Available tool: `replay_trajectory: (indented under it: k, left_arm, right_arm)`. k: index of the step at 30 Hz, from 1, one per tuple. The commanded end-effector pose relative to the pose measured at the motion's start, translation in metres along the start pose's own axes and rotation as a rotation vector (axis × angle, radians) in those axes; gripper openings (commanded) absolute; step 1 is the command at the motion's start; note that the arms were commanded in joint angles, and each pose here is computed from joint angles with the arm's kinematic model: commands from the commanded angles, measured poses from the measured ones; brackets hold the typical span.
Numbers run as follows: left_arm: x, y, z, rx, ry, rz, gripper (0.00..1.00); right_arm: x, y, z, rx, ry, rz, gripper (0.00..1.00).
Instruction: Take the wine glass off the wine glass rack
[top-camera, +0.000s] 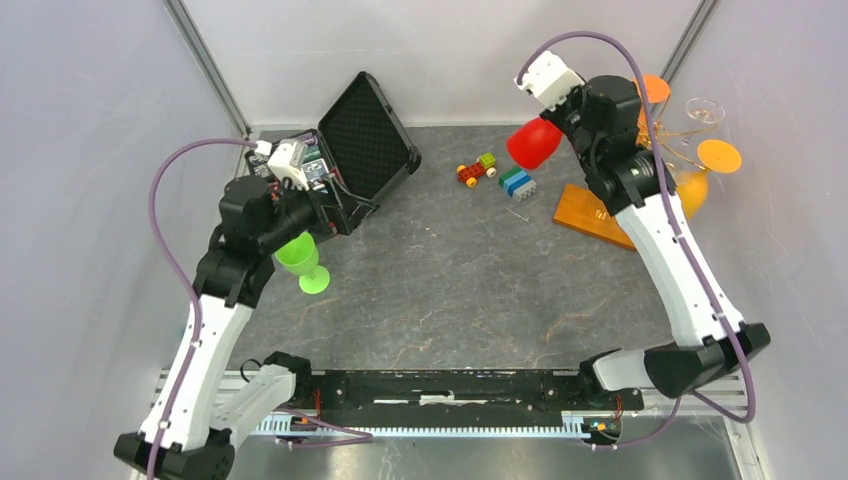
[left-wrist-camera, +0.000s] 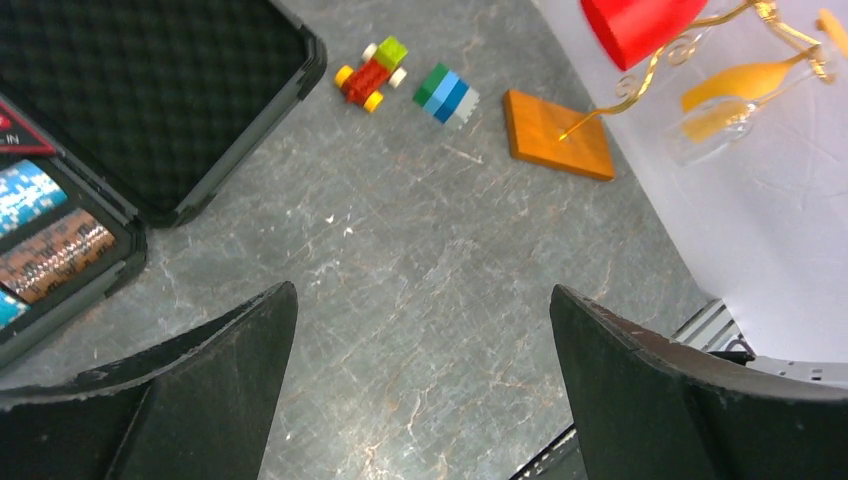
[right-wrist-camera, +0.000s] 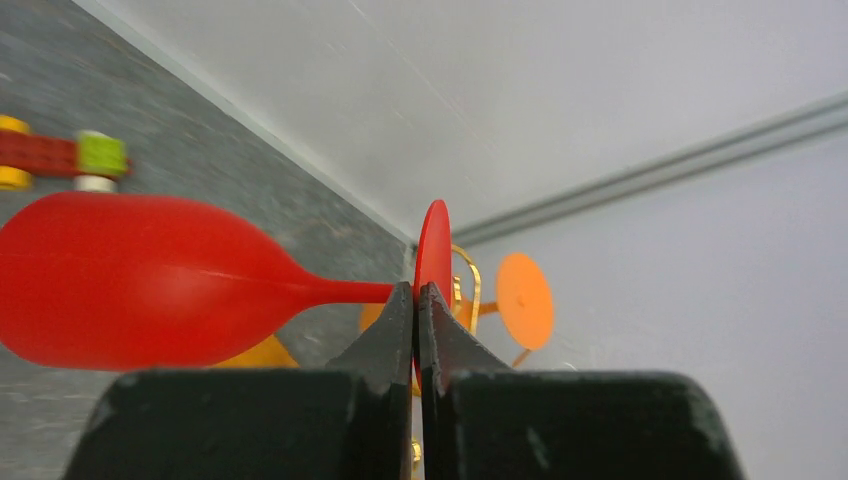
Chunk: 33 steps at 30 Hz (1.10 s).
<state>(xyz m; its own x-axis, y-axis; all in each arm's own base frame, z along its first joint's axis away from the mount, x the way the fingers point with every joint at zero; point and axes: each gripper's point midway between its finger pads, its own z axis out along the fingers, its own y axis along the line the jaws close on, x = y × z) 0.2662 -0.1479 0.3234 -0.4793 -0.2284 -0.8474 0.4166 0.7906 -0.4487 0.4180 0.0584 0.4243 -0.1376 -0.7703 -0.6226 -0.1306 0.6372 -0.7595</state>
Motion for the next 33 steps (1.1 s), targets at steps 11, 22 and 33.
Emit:
replay_trajectory:
  k: [11,22,33]
  left_arm:
    - [-0.023,-0.093,-0.037,0.465,-0.11,-0.169,1.0]
    - [0.026,-0.115,0.022,0.416,-0.007,-0.338,0.99]
    - [0.026,-0.111,0.041,0.298,-0.07,-0.393,0.77]
  right_arm:
    - [-0.061,0.096,-0.085,-0.425,-0.563,0.76,0.0]
    - [-0.046,0.156,-0.101,-0.543,-0.615,1.067,0.0]
    - [-0.04,0.165,-0.092,-0.539,-0.576,1.124,0.0]
